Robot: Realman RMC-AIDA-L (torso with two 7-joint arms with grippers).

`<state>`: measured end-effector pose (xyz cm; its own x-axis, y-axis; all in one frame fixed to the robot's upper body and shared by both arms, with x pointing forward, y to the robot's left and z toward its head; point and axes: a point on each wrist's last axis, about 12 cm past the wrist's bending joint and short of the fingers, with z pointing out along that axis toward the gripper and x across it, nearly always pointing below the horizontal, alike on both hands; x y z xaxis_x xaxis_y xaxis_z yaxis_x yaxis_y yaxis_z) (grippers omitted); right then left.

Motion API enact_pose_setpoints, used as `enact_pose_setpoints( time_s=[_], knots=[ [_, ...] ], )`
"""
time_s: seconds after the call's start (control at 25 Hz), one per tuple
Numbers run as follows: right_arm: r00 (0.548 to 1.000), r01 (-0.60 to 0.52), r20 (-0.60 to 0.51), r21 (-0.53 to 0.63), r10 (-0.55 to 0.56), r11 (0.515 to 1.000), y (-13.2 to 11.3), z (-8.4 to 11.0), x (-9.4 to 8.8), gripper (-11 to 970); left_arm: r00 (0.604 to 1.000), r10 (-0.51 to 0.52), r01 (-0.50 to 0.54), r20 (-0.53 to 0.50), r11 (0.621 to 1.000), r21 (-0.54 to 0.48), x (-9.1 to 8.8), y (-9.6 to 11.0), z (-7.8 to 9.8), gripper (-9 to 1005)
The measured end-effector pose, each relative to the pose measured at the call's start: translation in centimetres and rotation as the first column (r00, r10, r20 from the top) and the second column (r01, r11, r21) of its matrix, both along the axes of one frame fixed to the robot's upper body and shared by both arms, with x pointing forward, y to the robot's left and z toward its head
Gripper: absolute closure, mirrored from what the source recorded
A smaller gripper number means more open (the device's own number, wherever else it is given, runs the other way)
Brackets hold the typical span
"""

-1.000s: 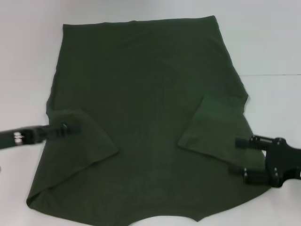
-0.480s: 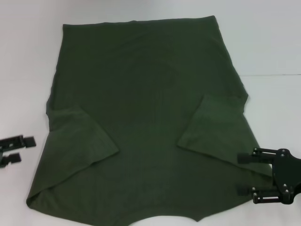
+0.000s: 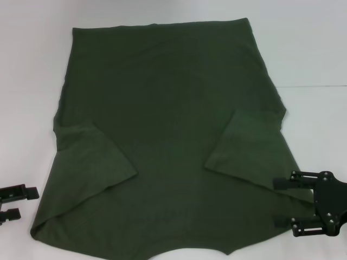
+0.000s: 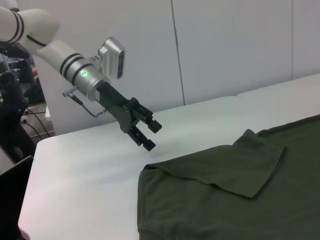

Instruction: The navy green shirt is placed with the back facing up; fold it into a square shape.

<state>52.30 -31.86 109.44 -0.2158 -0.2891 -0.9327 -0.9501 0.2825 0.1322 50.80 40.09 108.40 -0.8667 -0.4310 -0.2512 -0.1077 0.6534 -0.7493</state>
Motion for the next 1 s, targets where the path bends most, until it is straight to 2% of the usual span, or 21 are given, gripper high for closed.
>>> enact_pose_setpoints(
  time_s=[0.56, 1.0],
  knots=[
    [1.000, -0.013, -0.001, 0.006, 0.013, 1.000, 0.2, 0.1, 0.0, 112, 0.999, -0.017, 0.019, -0.048, 0.999, 0.048, 0.5, -1.0, -1.8, 113],
    [1.000, -0.014, -0.001, 0.007, 0.014, 1.000, 0.2, 0.1, 0.0, 112, 0.996, -0.055, 0.057, -0.065, 0.998, 0.024, 0.9, -2.2, -2.3, 114]
  ],
)
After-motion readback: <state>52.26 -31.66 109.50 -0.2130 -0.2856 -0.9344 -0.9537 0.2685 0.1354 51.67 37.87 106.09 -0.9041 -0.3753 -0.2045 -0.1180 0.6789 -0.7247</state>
